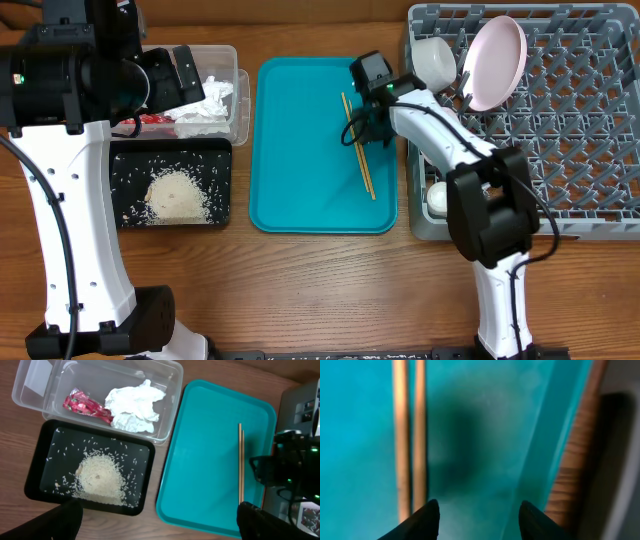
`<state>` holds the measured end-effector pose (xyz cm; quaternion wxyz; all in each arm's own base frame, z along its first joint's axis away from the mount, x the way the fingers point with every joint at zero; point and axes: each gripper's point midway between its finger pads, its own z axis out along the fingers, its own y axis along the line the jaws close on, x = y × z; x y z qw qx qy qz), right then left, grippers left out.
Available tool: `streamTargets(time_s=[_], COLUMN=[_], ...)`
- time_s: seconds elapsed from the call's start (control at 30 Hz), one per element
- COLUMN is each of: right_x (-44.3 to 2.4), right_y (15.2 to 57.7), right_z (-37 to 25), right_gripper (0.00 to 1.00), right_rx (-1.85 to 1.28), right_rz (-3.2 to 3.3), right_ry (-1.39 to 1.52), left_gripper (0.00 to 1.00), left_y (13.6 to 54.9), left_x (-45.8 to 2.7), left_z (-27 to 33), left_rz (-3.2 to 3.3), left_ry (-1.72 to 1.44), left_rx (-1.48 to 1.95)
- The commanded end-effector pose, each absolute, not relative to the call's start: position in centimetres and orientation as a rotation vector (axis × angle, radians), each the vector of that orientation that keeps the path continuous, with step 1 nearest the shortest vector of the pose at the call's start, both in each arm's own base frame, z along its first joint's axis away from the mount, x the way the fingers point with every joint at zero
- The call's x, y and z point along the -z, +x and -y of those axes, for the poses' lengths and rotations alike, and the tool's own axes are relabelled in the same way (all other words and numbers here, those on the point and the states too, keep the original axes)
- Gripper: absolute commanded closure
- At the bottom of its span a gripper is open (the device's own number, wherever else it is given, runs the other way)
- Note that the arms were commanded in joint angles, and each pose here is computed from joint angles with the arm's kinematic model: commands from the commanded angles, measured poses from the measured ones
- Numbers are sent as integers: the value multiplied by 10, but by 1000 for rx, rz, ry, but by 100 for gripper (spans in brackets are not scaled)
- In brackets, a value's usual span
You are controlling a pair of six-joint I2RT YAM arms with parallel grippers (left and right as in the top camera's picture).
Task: Sort waste into correct bins and load items into the dishwasher
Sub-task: 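Lower the right gripper onto the wooden chopsticks and grasp one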
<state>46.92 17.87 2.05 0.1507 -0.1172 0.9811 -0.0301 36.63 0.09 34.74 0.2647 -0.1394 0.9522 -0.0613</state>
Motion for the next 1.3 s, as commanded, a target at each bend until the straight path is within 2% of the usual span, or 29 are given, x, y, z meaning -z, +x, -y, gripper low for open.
streamTargets(time_s=[0.0, 0.3, 0.63, 1.27], right_x=[-10, -10, -48, -17], right_y=[466, 466, 485, 478], right_z=[-183, -187, -202, -200], right_gripper=[47, 39, 37, 37], right_rx=[51, 23, -68, -48], right_rz=[-2845, -2845, -2753, -2814], right_ry=[-335, -338, -329, -343], left_gripper=[0, 0, 0, 0], left_y=[367, 367, 367, 367], left_x=[-347, -347, -347, -347], left_z=[-4, -4, -4, -4], left_rz=[-2574, -2574, -2574, -2574], left_ry=[-358, -358, -358, -358], left_rx=[145, 145, 145, 145])
